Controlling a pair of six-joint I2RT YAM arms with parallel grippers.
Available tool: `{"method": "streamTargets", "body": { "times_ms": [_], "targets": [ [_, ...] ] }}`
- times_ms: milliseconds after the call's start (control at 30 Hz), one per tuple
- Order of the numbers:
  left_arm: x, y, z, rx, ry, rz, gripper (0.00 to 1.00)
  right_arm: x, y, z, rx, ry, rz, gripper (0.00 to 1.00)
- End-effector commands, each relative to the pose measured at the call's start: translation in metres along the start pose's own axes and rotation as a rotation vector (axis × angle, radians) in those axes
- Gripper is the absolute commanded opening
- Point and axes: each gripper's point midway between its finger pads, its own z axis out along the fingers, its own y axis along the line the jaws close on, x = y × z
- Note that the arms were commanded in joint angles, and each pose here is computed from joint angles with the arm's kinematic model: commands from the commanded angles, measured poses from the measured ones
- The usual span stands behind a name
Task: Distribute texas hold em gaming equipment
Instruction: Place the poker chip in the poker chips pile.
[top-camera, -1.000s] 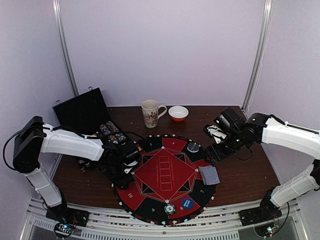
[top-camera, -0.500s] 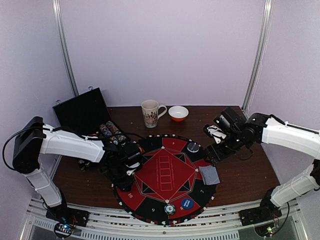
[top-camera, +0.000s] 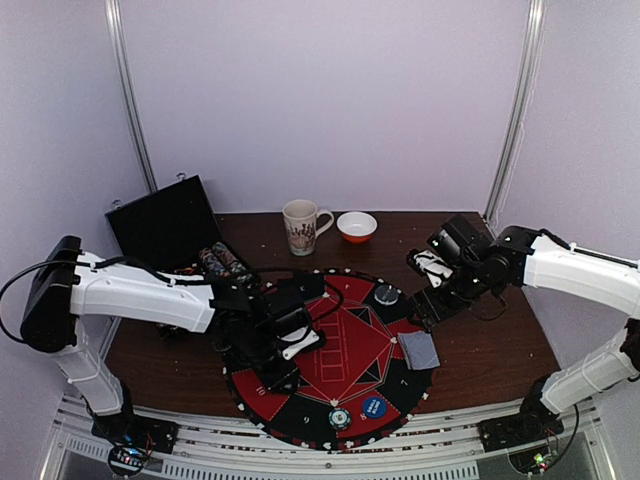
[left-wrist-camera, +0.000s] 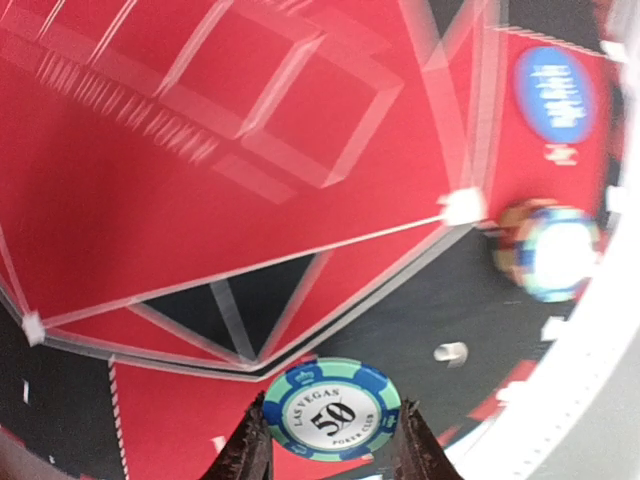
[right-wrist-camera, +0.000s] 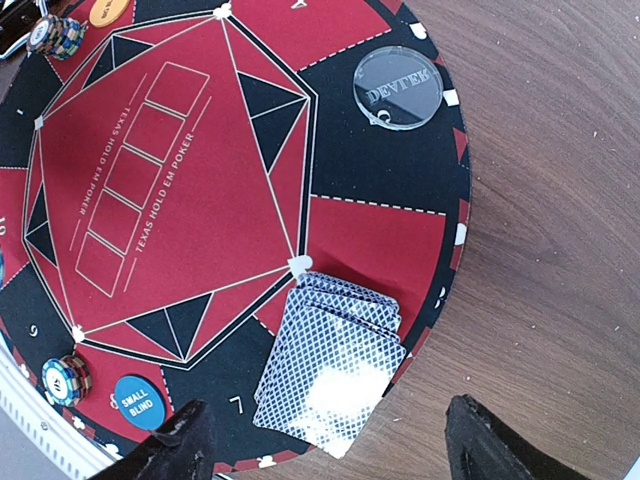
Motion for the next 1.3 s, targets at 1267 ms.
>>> {"method": "streamTargets", "body": {
  "times_ms": [1267],
  "targets": [
    [-0.035, -0.107, 0.033, 0.060, 0.122, 0.534, 0.30, 0.001, -0.007, -0.013, 0.010, -0.077, 0.023, 0.82]
  ]
}}
